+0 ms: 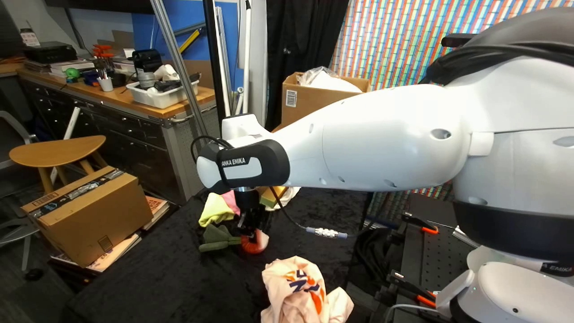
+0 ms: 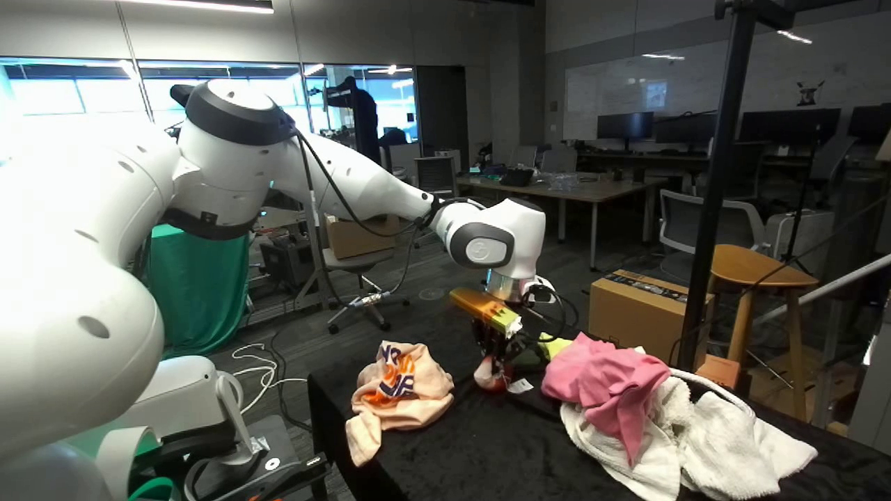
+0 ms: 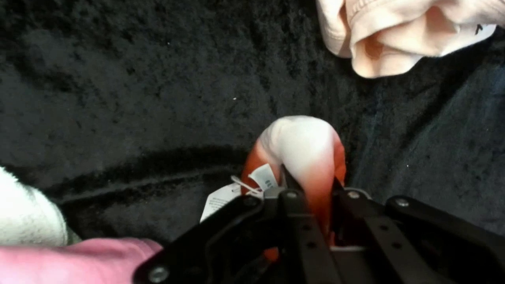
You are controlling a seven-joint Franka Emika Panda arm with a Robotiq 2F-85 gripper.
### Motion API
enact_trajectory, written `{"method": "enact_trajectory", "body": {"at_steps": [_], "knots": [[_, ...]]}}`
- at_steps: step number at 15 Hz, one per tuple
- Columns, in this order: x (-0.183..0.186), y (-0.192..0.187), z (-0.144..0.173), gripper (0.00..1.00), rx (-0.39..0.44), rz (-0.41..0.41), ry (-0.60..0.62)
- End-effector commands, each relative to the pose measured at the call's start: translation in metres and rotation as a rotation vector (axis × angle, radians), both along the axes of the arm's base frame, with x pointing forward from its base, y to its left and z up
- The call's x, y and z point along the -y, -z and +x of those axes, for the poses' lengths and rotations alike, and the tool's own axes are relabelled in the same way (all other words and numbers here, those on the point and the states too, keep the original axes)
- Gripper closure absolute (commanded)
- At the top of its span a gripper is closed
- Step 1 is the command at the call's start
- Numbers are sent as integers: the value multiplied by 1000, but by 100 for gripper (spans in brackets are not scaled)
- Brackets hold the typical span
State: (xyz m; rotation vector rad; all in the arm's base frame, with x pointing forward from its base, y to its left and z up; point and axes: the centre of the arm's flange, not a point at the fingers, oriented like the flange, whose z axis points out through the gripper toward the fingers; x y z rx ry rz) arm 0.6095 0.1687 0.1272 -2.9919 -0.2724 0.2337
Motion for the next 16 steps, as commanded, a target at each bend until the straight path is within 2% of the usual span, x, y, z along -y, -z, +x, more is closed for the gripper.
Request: {"method": "enact_trajectory", "body": {"at_steps": [1,7,16], "knots": [[19,-19,5,90,63,5,61],[56,-37,9,90,133,-15,173],[108,-37,7,90,166,-68,355]]}}
